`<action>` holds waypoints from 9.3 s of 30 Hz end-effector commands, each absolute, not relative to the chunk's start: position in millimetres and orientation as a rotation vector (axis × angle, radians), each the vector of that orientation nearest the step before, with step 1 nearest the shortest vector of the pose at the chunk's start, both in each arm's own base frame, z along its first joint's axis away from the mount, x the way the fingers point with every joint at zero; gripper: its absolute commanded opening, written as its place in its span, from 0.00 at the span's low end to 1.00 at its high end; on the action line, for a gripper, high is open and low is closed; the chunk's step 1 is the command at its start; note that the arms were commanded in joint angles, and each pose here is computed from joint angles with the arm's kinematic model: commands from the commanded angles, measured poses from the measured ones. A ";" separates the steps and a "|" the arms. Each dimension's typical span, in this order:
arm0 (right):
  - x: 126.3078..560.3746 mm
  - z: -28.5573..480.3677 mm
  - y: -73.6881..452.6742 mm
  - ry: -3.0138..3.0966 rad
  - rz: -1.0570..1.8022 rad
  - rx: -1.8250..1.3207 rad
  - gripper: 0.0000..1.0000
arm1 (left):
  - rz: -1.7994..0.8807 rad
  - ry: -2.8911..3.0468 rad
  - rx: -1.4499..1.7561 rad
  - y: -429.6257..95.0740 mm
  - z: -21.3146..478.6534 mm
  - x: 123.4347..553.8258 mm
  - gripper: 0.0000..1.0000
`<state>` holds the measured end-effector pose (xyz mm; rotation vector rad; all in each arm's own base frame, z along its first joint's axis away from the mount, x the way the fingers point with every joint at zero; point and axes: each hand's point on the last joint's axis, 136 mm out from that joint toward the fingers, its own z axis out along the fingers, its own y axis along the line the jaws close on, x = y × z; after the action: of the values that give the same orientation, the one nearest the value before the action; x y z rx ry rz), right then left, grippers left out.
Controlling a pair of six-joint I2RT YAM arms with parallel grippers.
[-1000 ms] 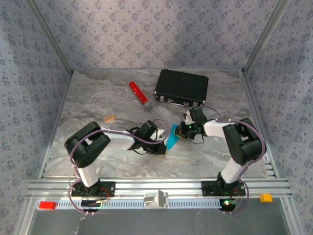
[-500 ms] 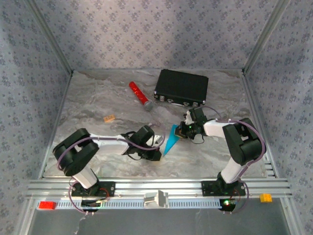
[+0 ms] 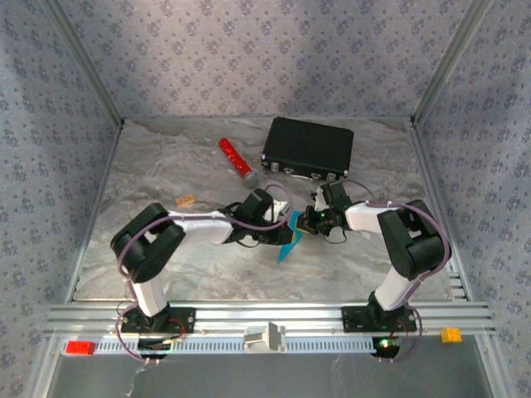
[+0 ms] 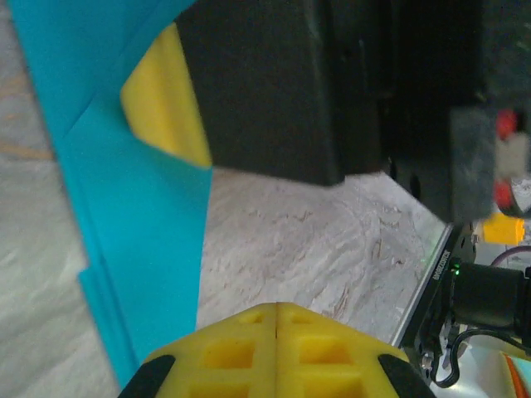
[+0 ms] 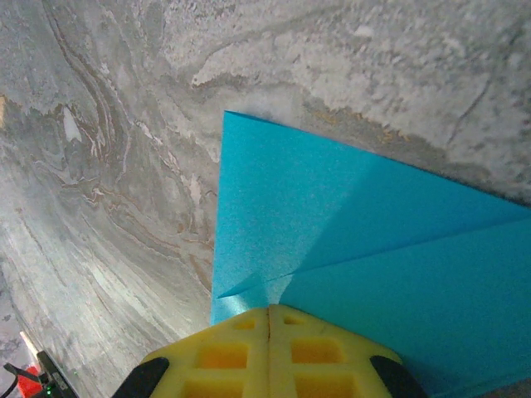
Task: Fold a paper plane with a square sheet of paper (pick it up from the middle)
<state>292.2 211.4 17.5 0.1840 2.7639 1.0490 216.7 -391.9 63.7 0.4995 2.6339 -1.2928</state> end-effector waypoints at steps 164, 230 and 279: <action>236.8 20.3 205.8 2.781 1.195 0.306 0.18 | -1.253 2.782 0.273 -375.2 29.1 221.0 0.27; 255.7 42.7 202.9 2.725 0.996 0.251 0.18 | -0.314 2.762 0.058 -268.4 46.9 237.1 0.03; 253.5 36.9 202.8 2.753 0.977 0.252 0.18 | -0.120 2.831 0.229 -282.1 21.6 226.8 0.18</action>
<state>249.8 201.2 35.2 0.2554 2.7493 0.9973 229.1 -289.5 23.4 0.2020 2.8212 -0.2220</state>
